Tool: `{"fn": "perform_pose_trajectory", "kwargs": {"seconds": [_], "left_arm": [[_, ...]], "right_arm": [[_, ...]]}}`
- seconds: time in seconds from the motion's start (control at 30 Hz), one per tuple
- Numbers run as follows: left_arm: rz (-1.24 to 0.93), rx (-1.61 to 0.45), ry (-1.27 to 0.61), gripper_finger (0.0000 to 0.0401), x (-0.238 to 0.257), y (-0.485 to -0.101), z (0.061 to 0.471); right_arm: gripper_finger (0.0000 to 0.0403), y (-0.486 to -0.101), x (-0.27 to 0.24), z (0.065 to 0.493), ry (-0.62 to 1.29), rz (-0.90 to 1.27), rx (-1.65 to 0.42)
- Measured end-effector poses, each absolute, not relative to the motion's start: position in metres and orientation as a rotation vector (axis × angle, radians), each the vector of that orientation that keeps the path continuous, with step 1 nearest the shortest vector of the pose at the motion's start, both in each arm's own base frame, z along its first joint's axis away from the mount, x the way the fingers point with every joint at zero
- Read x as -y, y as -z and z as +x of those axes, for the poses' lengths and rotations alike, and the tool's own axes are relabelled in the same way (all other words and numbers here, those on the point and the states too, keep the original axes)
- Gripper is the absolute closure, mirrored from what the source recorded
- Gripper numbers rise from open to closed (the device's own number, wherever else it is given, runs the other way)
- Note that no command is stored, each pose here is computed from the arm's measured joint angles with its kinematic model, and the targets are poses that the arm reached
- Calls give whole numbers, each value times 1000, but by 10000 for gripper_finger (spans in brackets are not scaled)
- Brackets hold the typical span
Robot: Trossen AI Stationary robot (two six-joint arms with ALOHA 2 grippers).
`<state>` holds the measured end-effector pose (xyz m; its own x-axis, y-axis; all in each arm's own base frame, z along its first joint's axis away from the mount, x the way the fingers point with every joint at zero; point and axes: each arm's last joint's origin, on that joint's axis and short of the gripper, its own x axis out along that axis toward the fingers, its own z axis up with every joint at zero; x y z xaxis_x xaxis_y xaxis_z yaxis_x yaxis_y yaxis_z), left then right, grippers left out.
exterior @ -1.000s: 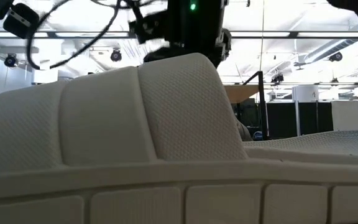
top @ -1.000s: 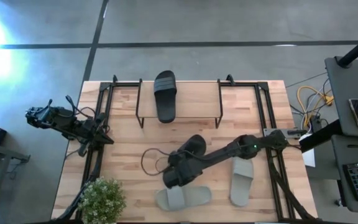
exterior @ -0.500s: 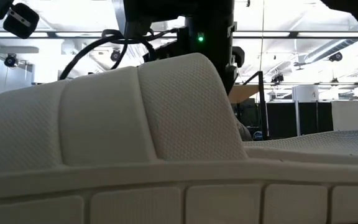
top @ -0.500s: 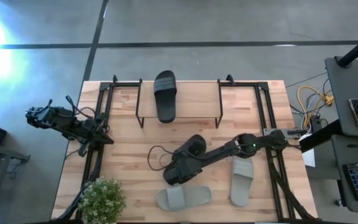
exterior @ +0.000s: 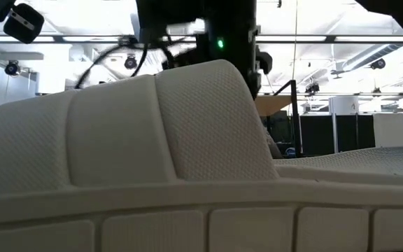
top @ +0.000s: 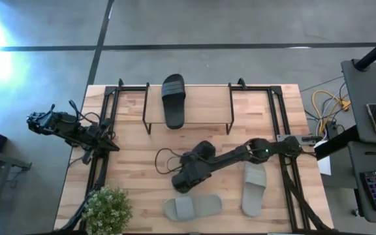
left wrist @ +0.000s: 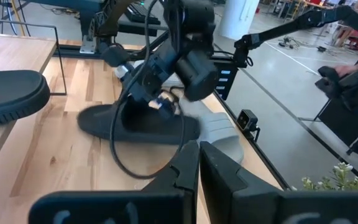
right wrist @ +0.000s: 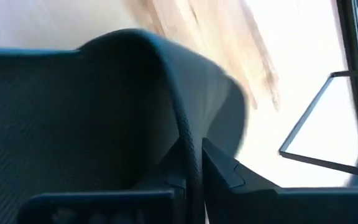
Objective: Pick and place slides into the shelf
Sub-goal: Put the black slide on the shelf
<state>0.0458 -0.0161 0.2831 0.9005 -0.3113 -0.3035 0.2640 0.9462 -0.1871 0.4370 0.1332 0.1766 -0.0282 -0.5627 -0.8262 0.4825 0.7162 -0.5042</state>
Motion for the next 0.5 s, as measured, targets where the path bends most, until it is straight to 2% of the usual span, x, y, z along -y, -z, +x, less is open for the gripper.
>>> {"fn": "perform_pose_trajectory", "kwargs": {"seconds": [0.3,0.5], "left_arm": [[-140,-333,266,401,15,-283,46],[-144,-336,243,401,15,-283,47]], "right_arm": [[389,-259,-159,423,702,46,-1162],[389,-303,-176,397,656,-85,-1012]]}}
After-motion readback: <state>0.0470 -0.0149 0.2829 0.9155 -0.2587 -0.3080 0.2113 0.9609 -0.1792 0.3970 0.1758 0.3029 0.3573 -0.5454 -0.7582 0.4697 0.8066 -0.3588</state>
